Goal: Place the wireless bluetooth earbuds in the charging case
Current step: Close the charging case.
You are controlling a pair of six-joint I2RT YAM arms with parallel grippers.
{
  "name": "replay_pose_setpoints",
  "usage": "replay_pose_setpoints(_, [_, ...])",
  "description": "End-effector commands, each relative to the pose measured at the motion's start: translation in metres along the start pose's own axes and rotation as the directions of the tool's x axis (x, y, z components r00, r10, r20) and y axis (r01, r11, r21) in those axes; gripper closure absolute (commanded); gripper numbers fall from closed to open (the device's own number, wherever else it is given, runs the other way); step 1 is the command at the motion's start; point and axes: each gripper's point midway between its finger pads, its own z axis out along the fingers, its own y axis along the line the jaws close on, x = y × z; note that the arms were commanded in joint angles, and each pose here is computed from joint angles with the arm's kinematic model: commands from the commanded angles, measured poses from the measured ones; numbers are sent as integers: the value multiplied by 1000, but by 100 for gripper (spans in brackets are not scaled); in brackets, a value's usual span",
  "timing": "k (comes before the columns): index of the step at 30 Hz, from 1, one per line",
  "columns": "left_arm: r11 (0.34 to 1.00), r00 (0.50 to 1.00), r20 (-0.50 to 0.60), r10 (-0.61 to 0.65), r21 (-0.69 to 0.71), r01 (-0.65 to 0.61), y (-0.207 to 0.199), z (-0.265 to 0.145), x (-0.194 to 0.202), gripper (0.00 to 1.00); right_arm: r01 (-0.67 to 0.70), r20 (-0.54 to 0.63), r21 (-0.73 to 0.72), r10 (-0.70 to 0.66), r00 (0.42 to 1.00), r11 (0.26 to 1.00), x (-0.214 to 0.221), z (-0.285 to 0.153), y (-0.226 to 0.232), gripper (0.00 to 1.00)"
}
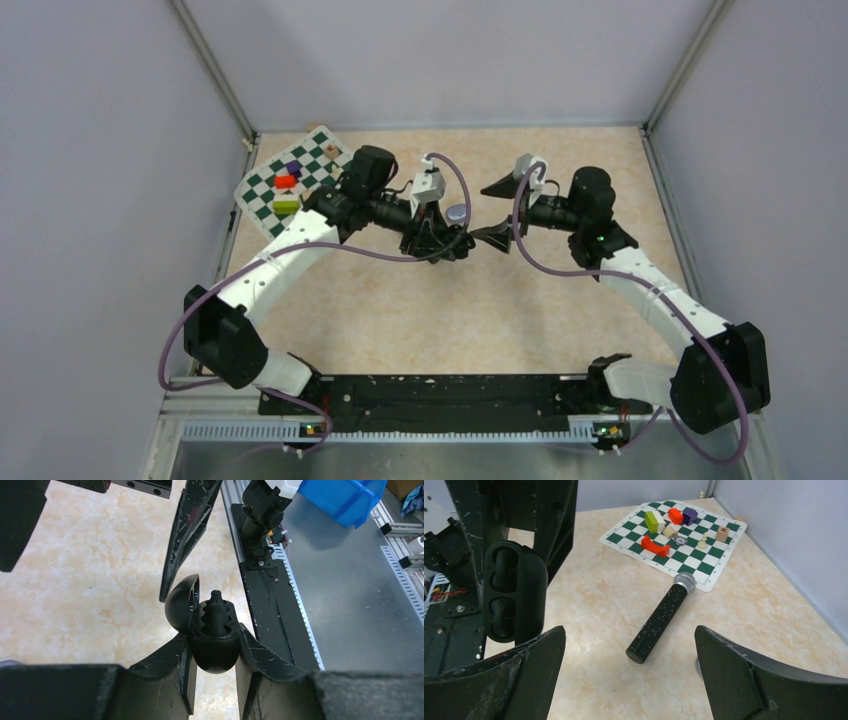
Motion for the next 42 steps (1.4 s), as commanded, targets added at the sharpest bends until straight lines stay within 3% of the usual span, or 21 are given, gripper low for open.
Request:
replay_pose_setpoints(1, [995,994,41,97,16,-97,-11,-5,-26,100,47,28,-86,-45,999,995,-11,8,15,1])
replay_pose_setpoints(30, [997,996,27,81,12,-82,-6,-1,-20,100,104,130,-135,-87,988,985,-35,2,39,1])
replay_pose_setpoints(32, [997,997,23,79,4,-79,-4,-1,-19,100,100,133,-59,-92,987,993,-38,2,26,1])
replay_pose_setpoints(36, [997,997,15,77,-11,-76,-1,0,-17,100,8,125,280,-45,991,960,-43,-13,-35,1])
replay_pose_setpoints(39, [996,999,0,37,-78,-37,17,5,-13,100,-54,94,559,1,996,827,-37,-45,-89,1])
replay_pose_setpoints(42, [986,1000,-17,-10,-168,7,43,13,-5,100,-73,82,724,19,996,686,-33,-80,-122,1])
